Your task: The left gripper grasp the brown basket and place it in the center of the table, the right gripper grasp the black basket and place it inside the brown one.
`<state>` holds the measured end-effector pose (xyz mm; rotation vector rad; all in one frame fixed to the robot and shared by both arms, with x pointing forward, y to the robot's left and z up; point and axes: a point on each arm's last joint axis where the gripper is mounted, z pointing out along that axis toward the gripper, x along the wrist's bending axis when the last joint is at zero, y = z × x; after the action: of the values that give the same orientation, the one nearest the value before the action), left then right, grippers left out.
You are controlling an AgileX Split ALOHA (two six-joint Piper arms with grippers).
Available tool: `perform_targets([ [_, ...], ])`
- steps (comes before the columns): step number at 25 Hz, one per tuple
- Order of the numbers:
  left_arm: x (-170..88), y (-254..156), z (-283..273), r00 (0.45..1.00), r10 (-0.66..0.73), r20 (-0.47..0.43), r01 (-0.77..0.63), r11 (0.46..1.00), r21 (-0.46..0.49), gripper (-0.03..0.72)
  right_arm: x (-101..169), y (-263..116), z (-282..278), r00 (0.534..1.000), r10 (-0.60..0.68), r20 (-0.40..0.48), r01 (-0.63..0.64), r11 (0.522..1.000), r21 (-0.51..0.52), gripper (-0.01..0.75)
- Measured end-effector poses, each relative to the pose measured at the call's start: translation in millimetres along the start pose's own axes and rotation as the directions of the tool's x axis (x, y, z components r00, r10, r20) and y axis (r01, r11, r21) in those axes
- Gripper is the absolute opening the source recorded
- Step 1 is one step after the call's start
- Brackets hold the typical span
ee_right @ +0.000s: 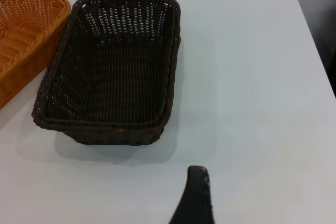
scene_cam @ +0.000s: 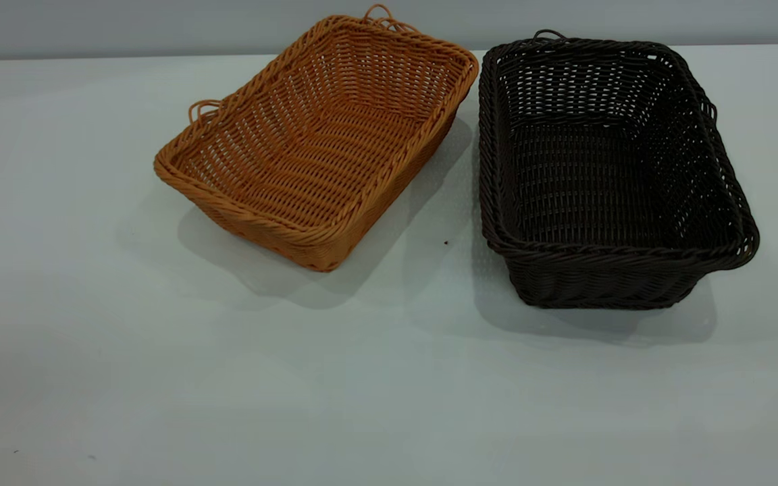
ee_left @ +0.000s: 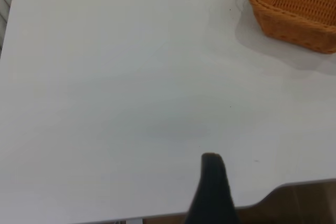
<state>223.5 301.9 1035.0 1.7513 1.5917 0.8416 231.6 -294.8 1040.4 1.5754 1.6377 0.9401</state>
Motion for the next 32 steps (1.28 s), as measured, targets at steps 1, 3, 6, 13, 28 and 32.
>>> perform_targets([
  [1, 0.0, 0.0, 0.0, 1.0, 0.0, 0.0, 0.0, 1.0, 0.0, 0.519, 0.0, 0.0, 0.0, 1.0, 0.0, 0.0, 0.0, 1.0, 0.0, 0.584],
  [3, 0.0, 0.0, 0.0, 1.0, 0.0, 0.0, 0.0, 1.0, 0.0, 0.519, 0.0, 0.0, 0.0, 1.0, 0.0, 0.0, 0.0, 1.0, 0.0, 0.584],
  [6, 0.0, 0.6, -0.2, 1.0, -0.023, 0.0, 0.023, 1.0, -0.003, 0.519, 0.0, 0.0, 0.0, 1.0, 0.0, 0.0, 0.0, 1.0, 0.0, 0.584],
  [13, 2.8, 49.8, 4.2, 0.996, -0.092, 0.003, 0.092, 0.996, 0.012, 0.519, 0.0, 0.1, 0.0, 1.0, 0.0, 0.0, 0.0, 1.0, -0.001, 0.584],
  [28, 7.5, 169.2, 166.6, 0.999, -0.034, 0.036, 0.027, 0.981, 0.194, 0.554, 2.3, 2.9, 4.2, 0.998, 0.066, -0.025, -0.065, 0.997, 0.035, 0.584],
  [32, -5.3, 190.6, 216.6, 0.996, 0.02, 0.089, -0.036, 0.983, 0.179, 0.576, 1.8, 10.5, 13.1, 0.997, 0.072, -0.021, -0.069, 0.992, 0.107, 0.584],
])
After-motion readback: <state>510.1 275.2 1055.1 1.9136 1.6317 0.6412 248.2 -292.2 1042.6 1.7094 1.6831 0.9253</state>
